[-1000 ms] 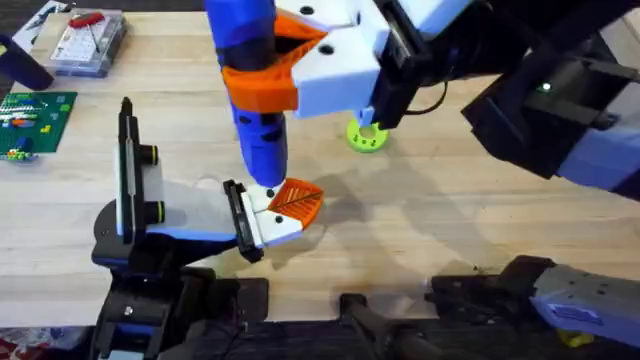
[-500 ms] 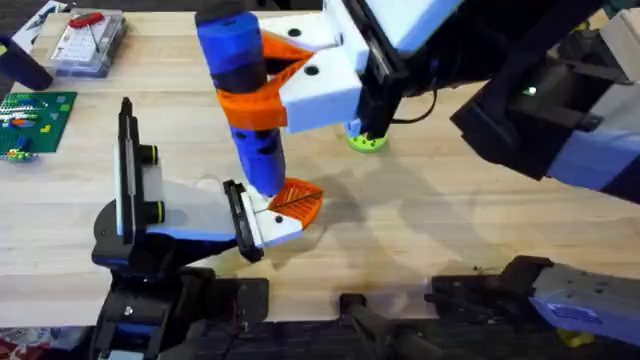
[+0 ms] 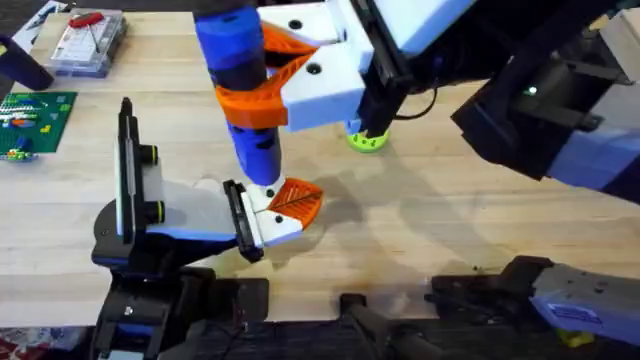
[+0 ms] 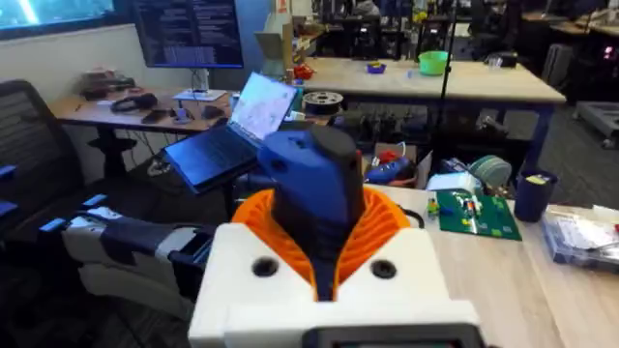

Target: Pick up the gripper from the table and insert it into the empty holder that is missing its gripper. Then pick up a screw, insert it into the mounting hole, and use the screwdriver to tighten it. Finally, clean up the table by picking up the vegetable and placing it into the bucket.

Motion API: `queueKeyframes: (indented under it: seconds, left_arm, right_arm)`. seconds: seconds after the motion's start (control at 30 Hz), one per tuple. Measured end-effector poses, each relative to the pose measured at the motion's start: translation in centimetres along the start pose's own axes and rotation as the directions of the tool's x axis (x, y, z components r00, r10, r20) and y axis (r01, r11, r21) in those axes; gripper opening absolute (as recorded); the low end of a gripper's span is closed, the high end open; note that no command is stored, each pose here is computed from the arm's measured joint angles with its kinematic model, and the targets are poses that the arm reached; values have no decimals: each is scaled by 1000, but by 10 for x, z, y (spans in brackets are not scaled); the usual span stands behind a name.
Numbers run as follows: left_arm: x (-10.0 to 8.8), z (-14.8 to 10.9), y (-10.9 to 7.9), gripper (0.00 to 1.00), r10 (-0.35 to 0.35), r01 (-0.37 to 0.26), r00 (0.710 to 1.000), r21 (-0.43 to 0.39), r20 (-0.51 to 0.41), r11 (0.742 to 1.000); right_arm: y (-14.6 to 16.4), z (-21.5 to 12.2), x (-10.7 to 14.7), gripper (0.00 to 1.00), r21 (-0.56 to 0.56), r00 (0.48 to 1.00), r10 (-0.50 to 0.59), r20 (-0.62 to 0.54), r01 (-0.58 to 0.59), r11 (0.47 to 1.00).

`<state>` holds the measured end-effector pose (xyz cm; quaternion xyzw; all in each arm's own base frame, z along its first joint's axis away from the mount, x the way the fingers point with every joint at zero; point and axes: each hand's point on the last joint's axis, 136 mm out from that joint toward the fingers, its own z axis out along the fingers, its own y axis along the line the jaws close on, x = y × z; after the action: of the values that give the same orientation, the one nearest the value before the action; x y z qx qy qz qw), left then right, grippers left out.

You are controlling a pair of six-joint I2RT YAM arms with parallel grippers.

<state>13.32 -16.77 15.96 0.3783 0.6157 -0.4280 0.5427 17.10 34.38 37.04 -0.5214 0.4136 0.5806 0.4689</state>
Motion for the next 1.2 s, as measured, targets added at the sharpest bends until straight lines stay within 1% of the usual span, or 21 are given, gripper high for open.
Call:
queueKeyframes:
  seconds: [0.2, 0.47, 1.2]
  left_arm:
    - [0, 0, 0, 13, 0, 0, 1000, 0, 0, 1000]
    - [0, 0, 0, 13, 0, 0, 1000, -1, 0, 1000]
    - [0, 0, 0, 13, 0, 0, 1000, -1, 0, 1000]
  right_arm:
    - [0, 0, -1, 53, 0, 1000, 3, 2, -3, 1000]
    - [-1, 0, 5, 53, 3, 999, 49, -14, -49, 999]
    - [0, 0, 5, 53, 0, 998, 54, -15, -54, 999]
